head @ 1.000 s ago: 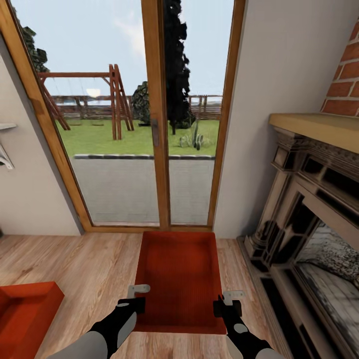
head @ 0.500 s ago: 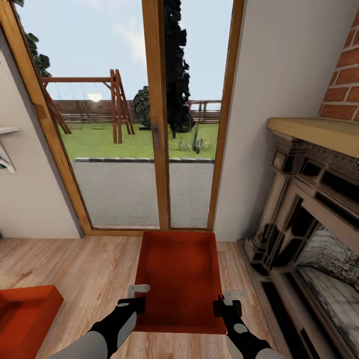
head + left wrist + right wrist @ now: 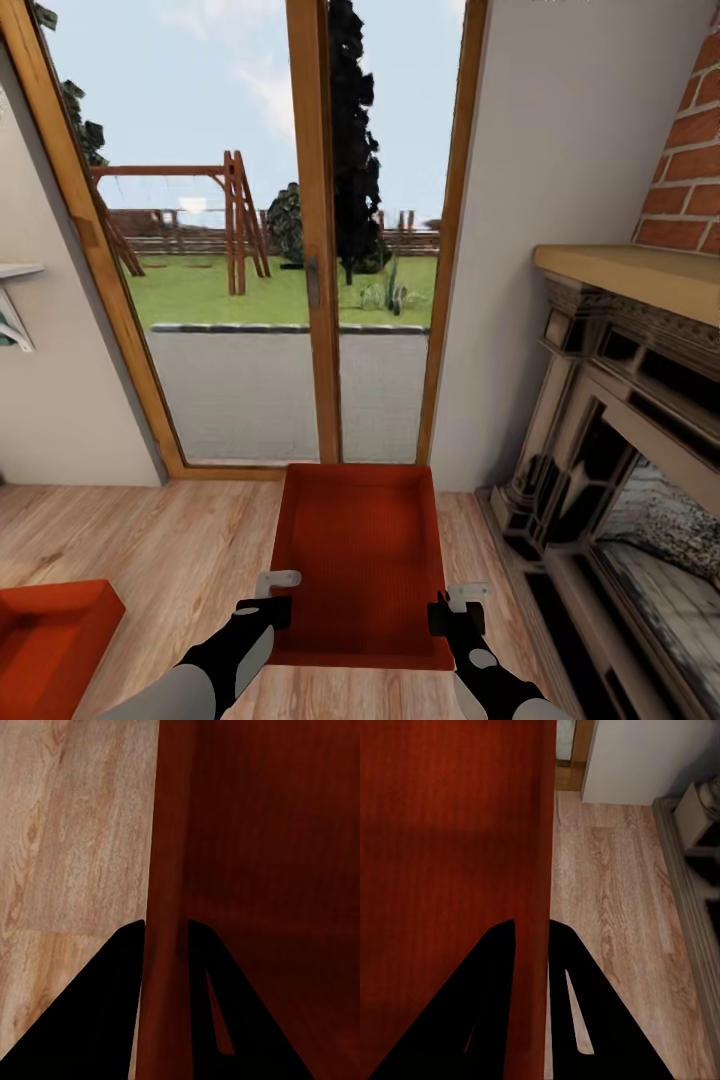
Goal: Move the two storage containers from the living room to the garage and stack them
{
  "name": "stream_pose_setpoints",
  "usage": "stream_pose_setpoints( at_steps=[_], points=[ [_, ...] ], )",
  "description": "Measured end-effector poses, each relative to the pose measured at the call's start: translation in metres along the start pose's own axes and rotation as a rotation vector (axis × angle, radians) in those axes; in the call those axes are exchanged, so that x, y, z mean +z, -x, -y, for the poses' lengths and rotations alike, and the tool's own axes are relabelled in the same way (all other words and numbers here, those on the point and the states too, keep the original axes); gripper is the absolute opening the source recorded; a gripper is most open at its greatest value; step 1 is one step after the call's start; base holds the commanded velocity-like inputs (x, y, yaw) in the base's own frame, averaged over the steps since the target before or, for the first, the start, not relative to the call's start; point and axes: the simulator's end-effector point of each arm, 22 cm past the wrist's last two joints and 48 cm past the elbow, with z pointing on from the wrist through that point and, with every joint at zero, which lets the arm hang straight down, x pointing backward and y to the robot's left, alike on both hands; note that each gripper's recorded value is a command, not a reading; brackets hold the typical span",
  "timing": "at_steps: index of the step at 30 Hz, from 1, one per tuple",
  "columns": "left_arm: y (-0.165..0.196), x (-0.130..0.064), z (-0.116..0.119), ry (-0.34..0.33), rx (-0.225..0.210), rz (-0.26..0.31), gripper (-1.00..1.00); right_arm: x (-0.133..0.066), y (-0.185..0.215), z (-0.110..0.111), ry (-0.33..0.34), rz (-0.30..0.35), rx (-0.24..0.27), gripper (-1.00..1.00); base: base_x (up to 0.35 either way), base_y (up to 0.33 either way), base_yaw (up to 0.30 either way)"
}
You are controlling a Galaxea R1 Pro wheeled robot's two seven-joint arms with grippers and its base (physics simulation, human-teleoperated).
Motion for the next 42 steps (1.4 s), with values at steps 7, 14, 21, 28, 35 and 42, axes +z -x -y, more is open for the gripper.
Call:
stream_pose_setpoints(
  at_steps=[7, 14, 21, 28, 35, 42],
  points=[
    [0.005, -0.003, 0.0, -0.001, -0.001, 0.011, -1.0, -0.001, 0.006, 0.0, 0.0, 0.011, 0.0, -1.0, 0.0, 0.0, 0.0],
    [0.011, -0.006, 0.0, -0.001, -0.002, 0.022, -1.0, -0.003, 0.012, 0.0, -0.001, 0.022, 0.0, -1.0, 0.0, 0.0, 0.0],
    [0.016, -0.009, 0.0, -0.002, -0.002, 0.033, -1.0, -0.004, 0.018, 0.001, -0.001, 0.034, 0.001, -1.0, 0.0, 0.0, 0.0],
    [0.022, -0.012, 0.0, -0.002, -0.003, 0.044, -1.0, -0.006, 0.024, 0.001, -0.002, 0.045, 0.001, -1.0, 0.0, 0.0, 0.0],
    [0.026, -0.015, 0.0, -0.003, -0.004, 0.055, -1.0, -0.008, 0.03, 0.001, -0.002, 0.055, 0.002, -1.0, 0.0, 0.0, 0.0],
    [0.032, -0.019, 0.0, -0.004, -0.005, 0.066, -1.0, -0.009, 0.036, 0.001, -0.002, 0.067, 0.002, -1.0, 0.0, 0.0, 0.0]
  ],
)
